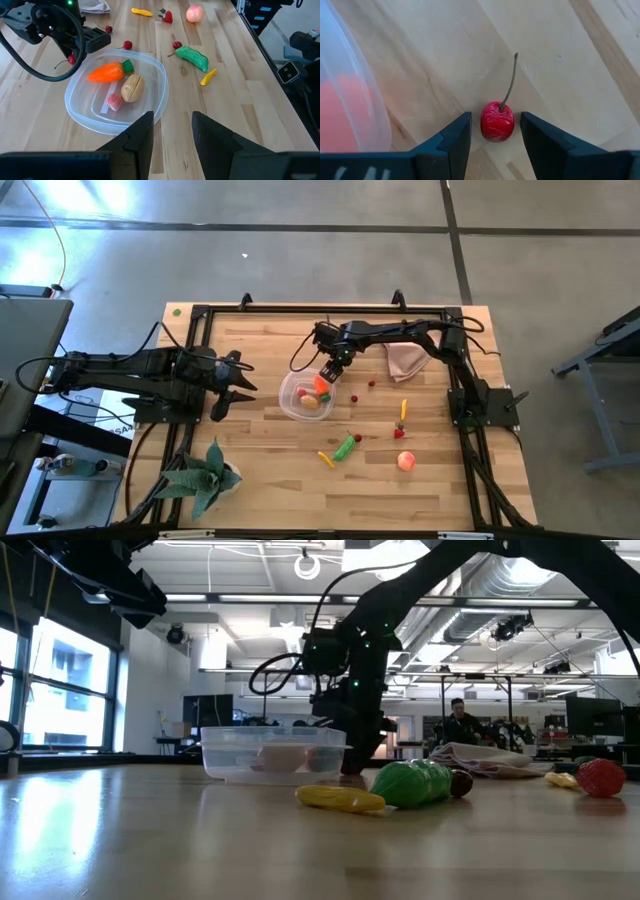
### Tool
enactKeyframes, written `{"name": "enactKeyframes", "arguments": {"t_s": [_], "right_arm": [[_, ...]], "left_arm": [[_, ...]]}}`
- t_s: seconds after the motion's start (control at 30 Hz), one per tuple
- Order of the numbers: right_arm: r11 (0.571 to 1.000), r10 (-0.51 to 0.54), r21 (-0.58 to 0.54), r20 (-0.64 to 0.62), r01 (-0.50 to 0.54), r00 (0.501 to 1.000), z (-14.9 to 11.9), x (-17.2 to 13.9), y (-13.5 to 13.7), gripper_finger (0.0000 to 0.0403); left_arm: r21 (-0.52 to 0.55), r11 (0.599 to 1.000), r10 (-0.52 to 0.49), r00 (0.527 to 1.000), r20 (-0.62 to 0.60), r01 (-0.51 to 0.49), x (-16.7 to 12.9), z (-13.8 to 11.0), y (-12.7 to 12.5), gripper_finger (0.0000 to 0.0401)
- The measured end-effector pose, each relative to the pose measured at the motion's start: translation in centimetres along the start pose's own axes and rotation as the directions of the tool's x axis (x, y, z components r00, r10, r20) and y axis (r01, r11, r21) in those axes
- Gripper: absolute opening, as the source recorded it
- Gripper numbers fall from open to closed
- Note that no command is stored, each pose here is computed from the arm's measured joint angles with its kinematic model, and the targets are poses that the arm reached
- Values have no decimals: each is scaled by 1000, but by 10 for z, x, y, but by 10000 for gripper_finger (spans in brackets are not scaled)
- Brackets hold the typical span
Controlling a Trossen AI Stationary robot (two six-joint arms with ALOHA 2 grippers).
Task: Pick and placing Produce into tupperware
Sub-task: Put the cherry into the transparent bin
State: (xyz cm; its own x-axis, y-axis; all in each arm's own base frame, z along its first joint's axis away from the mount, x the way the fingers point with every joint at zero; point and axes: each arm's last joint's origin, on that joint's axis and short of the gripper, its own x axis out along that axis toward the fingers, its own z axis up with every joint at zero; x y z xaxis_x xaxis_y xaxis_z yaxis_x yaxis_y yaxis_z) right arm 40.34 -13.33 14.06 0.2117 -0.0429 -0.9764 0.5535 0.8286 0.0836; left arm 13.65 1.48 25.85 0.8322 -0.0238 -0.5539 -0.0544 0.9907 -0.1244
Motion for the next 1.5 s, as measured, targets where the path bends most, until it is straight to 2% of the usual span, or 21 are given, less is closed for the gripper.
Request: {"name": "enactKeyframes", "arguments": {"t_s": [0.83, 1.5], "right_arm": [[998, 5, -60, 6, -4, 1000, 1, 2, 0, 163], [996, -12, -93, 24, 14, 1000, 2, 2, 0, 77]], "left_arm": [[0, 1000, 0, 1000, 0, 0, 0, 0, 0, 122], [0, 1000, 0, 1000, 0, 0, 0, 0, 0, 122]]}}
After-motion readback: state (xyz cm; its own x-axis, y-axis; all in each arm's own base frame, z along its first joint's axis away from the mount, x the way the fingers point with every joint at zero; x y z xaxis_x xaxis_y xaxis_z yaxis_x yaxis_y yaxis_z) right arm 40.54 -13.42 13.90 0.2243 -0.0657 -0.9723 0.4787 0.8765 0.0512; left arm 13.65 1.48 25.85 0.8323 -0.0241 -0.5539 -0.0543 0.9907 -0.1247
